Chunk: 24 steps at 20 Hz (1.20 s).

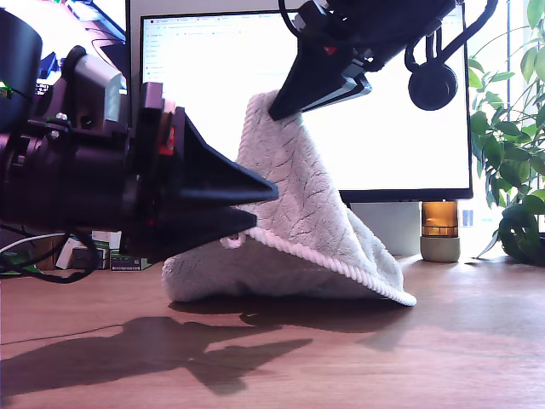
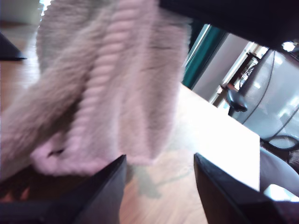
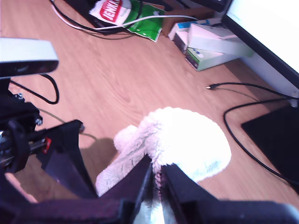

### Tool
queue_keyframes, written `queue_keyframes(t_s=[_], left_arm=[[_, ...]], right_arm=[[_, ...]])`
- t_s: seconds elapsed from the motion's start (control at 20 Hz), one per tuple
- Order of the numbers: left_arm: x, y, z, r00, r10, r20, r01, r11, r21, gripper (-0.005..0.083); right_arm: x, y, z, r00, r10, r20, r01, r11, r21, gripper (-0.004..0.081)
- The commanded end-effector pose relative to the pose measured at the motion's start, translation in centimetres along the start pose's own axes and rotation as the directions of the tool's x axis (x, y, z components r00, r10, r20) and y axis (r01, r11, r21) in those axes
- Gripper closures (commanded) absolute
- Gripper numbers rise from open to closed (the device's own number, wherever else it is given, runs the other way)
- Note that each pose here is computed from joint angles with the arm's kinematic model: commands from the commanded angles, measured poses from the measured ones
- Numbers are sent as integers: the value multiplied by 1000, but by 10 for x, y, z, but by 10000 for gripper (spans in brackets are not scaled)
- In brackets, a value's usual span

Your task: Fold the tea towel to a neat square and place it to the right

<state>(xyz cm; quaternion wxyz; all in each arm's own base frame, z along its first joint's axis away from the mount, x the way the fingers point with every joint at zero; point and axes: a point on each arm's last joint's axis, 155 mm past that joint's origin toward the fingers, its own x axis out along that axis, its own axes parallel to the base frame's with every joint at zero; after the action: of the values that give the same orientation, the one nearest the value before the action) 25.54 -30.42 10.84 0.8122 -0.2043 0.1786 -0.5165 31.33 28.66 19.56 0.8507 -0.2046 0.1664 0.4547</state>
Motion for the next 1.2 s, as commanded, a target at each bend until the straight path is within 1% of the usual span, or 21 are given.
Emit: queue_keyframes(t_s=[0.0, 0.1, 0.35, 0.55, 0.8, 1.0, 1.05, 1.15], left_arm=[[-4, 11, -16, 999, 38, -25, -39, 998, -44, 361], [-4, 14, -18, 998, 51, -28, -52, 997, -49, 361], [-5, 29, -11, 992, 128, 13, -127, 991, -48, 361], [-5, 37, -3, 985, 166, 43, -164, 985, -46, 364], [7, 31, 17, 988, 126, 84, -125, 992, -24, 364], [10, 25, 17, 993, 92, 74, -91, 995, -29, 367], [10, 24, 17, 994, 87, 71, -85, 996, -34, 383], [10, 22, 16, 995, 79, 65, -77, 996, -40, 465]], right_arm=[[-2, -1, 3, 1000, 6, 15, -6, 1000, 5, 780], [-2, -1, 5, 1000, 9, 23, -9, 1000, 3, 780], [-2, 2, 7, 999, 28, 32, -28, 1000, 3, 780], [-2, 3, 7, 999, 29, 32, -29, 1000, 3, 780], [-2, 3, 7, 999, 29, 32, -30, 1000, 3, 780], [-2, 3, 7, 999, 29, 32, -29, 1000, 2, 780], [-2, 2, 7, 999, 28, 32, -28, 1000, 3, 780], [-2, 2, 7, 999, 27, 31, -27, 1000, 3, 780]])
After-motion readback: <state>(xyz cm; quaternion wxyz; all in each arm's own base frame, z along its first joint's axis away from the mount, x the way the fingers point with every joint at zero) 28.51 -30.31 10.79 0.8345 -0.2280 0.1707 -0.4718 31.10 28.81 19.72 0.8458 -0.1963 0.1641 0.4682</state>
